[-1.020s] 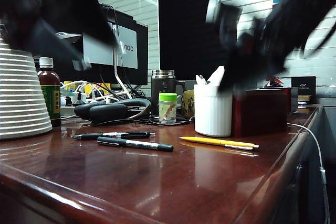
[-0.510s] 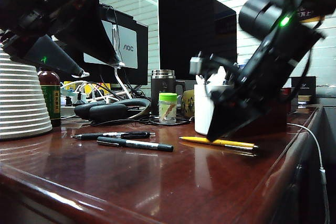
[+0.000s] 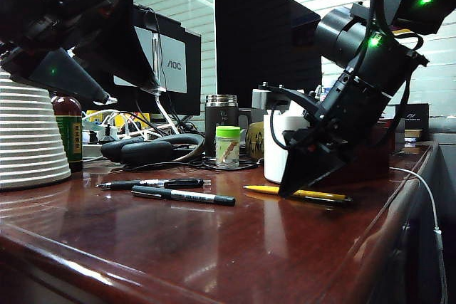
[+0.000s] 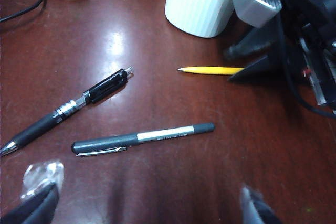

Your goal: Pick up all the pens on the desk and put them into the pen holder one by one.

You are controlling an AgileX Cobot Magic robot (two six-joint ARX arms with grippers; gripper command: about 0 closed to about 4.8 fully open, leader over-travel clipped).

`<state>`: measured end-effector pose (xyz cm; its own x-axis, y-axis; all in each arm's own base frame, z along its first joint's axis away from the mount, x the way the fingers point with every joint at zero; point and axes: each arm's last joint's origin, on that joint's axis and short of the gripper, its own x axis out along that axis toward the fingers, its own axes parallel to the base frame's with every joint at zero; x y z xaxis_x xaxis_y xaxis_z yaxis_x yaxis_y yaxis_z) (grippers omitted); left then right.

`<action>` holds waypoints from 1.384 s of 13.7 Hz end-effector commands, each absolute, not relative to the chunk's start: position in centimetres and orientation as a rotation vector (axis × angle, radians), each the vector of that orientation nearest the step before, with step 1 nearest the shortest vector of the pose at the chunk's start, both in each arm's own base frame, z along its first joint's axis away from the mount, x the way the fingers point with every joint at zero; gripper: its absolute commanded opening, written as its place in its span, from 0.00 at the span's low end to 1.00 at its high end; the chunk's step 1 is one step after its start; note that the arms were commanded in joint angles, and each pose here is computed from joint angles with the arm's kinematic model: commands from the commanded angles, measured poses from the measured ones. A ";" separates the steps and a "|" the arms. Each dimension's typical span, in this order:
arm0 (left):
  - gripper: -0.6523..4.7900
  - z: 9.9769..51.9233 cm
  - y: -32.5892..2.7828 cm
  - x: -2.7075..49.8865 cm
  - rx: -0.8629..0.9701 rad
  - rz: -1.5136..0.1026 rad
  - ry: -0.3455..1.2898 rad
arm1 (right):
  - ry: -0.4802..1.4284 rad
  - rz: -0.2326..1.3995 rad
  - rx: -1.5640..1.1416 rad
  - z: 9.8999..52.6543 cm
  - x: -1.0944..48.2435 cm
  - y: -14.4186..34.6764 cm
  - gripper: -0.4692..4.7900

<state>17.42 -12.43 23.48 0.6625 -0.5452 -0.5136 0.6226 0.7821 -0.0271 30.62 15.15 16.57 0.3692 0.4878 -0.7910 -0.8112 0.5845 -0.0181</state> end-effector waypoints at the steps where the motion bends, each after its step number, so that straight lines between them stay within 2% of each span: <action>1: 1.00 23.7 -12.5 17.5 0.159 -0.663 0.509 | 0.938 0.880 -0.448 15.9 29.9 14.9 0.08; 4: 1.00 23.7 -12.5 17.5 0.160 -0.663 0.514 | 0.913 0.962 -0.356 16.8 29.9 15.2 0.08; 6: 1.00 23.7 -12.5 17.5 0.159 -0.663 0.514 | 0.798 0.971 -0.272 19.6 30.1 15.7 0.08; 9: 1.00 23.7 -12.5 17.5 0.152 -0.661 0.516 | 0.416 0.914 -0.126 27.2 29.6 15.5 0.08; 11: 1.00 23.7 -12.5 17.5 0.153 -0.661 0.516 | 0.085 0.866 -0.090 32.0 28.9 15.0 0.08; 13: 1.00 23.7 -12.5 17.5 0.153 -0.660 0.516 | -0.137 0.765 -0.009 34.4 29.1 14.7 0.08; 16: 1.00 23.7 -12.4 17.5 0.155 -0.652 0.515 | -0.186 0.663 0.033 33.4 30.6 15.1 0.08; 19: 1.00 23.6 -12.4 17.6 0.167 -0.614 0.514 | -0.088 0.589 0.065 29.9 32.9 15.9 0.08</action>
